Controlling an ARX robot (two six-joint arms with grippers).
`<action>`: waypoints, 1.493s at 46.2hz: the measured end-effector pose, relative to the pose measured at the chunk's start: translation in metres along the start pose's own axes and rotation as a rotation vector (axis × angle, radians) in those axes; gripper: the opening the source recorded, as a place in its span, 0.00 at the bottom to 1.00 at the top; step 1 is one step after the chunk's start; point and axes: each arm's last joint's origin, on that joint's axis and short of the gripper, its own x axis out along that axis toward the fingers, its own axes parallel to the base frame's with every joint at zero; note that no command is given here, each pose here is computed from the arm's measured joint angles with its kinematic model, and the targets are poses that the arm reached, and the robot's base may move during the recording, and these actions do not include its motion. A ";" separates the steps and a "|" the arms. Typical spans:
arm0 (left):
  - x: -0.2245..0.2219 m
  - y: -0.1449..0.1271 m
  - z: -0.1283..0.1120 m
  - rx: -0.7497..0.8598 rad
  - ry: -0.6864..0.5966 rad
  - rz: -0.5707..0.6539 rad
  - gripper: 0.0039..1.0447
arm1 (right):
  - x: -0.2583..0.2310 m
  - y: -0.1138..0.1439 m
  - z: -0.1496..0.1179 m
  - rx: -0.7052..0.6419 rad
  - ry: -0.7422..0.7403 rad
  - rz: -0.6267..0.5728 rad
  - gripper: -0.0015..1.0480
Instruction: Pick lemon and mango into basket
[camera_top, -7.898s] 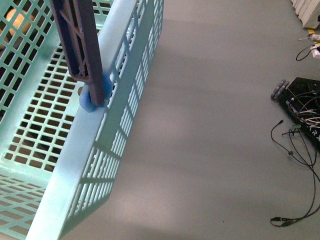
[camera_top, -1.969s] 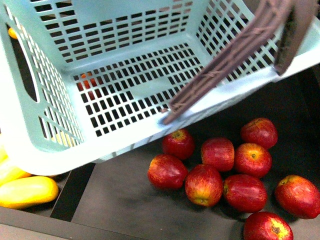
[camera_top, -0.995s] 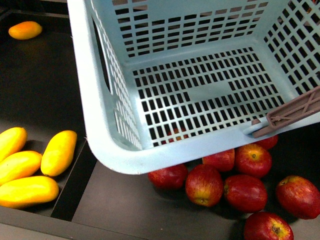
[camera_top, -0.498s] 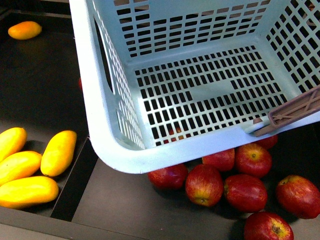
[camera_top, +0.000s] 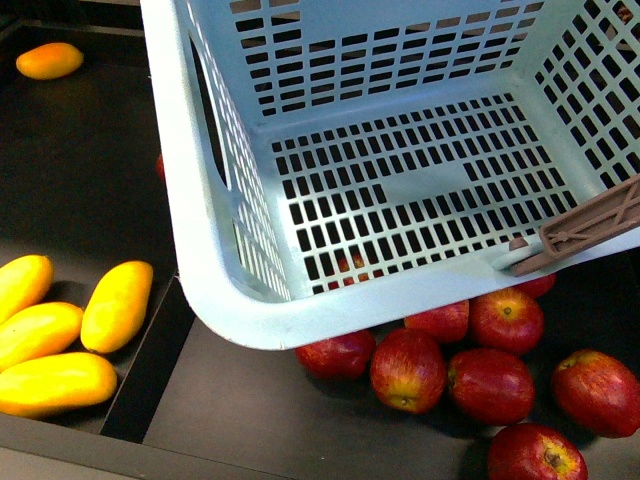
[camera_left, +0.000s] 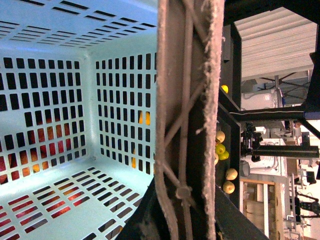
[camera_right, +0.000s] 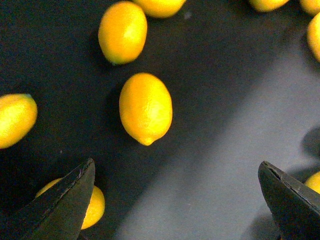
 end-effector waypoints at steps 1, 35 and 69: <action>0.000 0.000 0.000 0.000 0.000 0.000 0.06 | 0.009 -0.001 -0.002 -0.003 0.022 0.002 0.92; 0.000 0.000 0.000 0.001 0.000 0.000 0.06 | 0.130 0.021 -0.020 -0.030 0.157 -0.017 0.92; 0.000 0.000 0.000 0.001 0.000 0.000 0.06 | 0.166 0.032 -0.024 -0.002 0.150 -0.043 0.63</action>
